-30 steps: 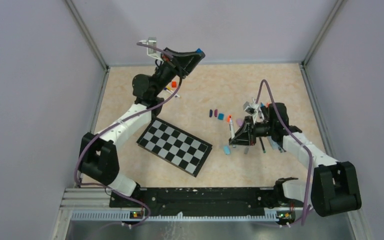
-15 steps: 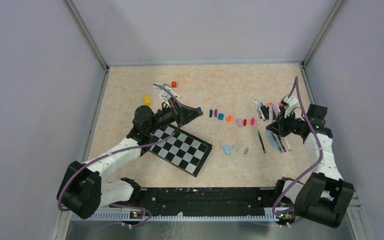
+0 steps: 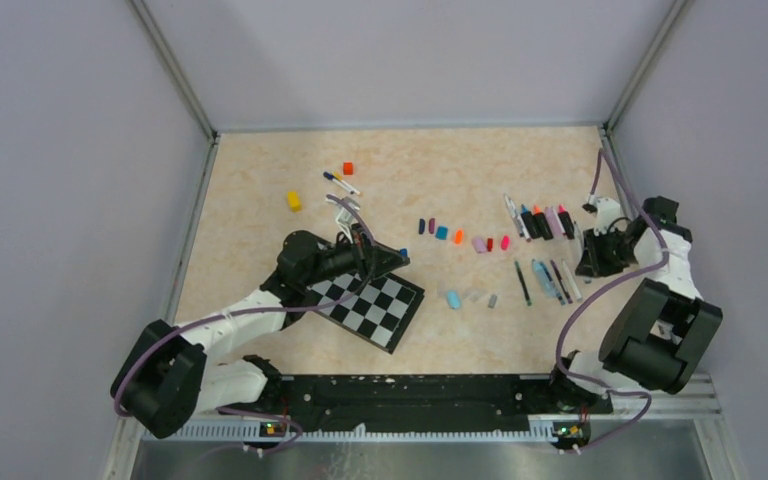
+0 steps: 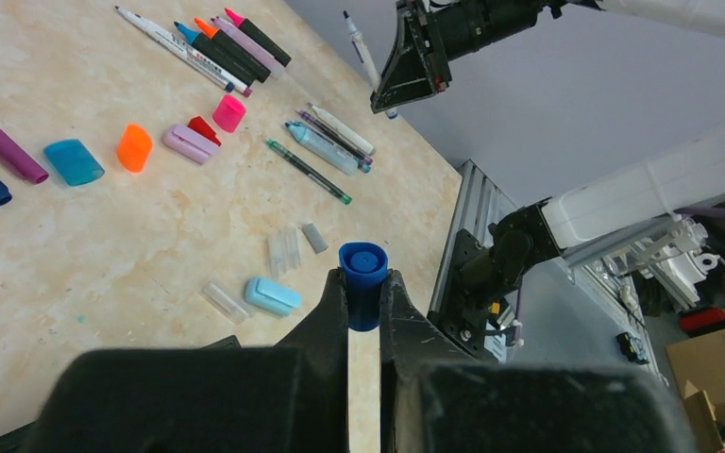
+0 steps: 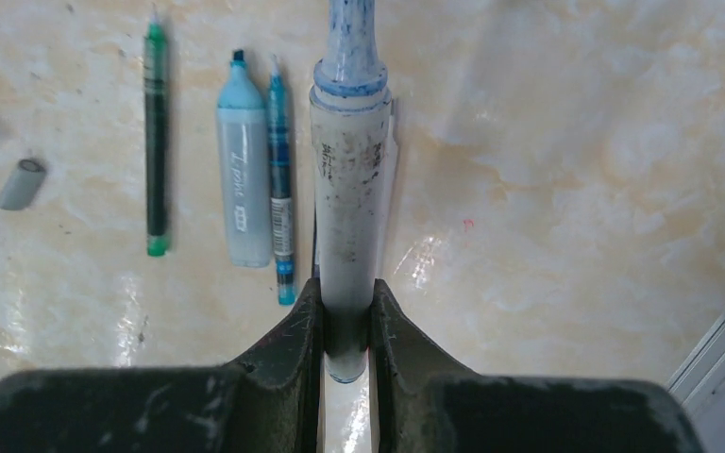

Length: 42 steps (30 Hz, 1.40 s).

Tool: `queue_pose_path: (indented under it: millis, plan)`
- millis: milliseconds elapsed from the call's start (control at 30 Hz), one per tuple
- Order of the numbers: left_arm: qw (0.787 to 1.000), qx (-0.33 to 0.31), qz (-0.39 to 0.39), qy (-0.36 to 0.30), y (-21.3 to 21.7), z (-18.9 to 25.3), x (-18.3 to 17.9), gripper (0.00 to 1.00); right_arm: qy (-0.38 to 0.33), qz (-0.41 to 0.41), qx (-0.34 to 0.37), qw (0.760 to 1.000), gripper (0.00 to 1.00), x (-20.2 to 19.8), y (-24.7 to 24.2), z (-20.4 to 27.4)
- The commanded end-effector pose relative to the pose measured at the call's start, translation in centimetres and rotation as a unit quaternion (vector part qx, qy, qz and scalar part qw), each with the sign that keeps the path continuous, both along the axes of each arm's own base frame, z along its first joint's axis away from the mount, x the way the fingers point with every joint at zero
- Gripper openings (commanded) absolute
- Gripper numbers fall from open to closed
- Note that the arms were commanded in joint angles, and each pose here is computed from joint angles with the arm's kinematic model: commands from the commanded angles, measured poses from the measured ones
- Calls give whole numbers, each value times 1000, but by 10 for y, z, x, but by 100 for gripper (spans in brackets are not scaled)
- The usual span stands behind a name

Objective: Open the pen caps
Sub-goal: Place the pen at the center of the board.

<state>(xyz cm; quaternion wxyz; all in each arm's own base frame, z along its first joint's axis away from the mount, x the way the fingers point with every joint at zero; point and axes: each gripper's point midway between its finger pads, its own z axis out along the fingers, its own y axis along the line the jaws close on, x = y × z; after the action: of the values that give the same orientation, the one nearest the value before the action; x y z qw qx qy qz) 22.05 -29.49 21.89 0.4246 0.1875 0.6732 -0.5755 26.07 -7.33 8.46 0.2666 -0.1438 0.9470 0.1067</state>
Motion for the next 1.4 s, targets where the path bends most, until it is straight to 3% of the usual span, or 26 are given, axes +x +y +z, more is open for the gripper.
queue_pose_path:
  millis: [0, 333, 600, 1033, 1367]
  plan:
    - [999, 0, -20, -40, -2, 3, -6, 1, 53, -6, -47, 997, 0, -10, -29, -14]
    - [999, 6, -18, -39, 2, -6, -10, 3, 119, -7, -39, 992, 6, -9, -47, -47]
    - [999, 10, -9, -37, 3, -7, -7, 3, 148, -1, -20, 989, 17, -11, -45, -60]
    - [999, 10, -14, -30, 2, -7, -7, 4, 142, 2, -9, 990, 29, -14, -38, -59]
    - [999, 13, -30, -27, -2, 1, -9, 2, 104, 22, -3, 994, 37, -6, -33, -25]
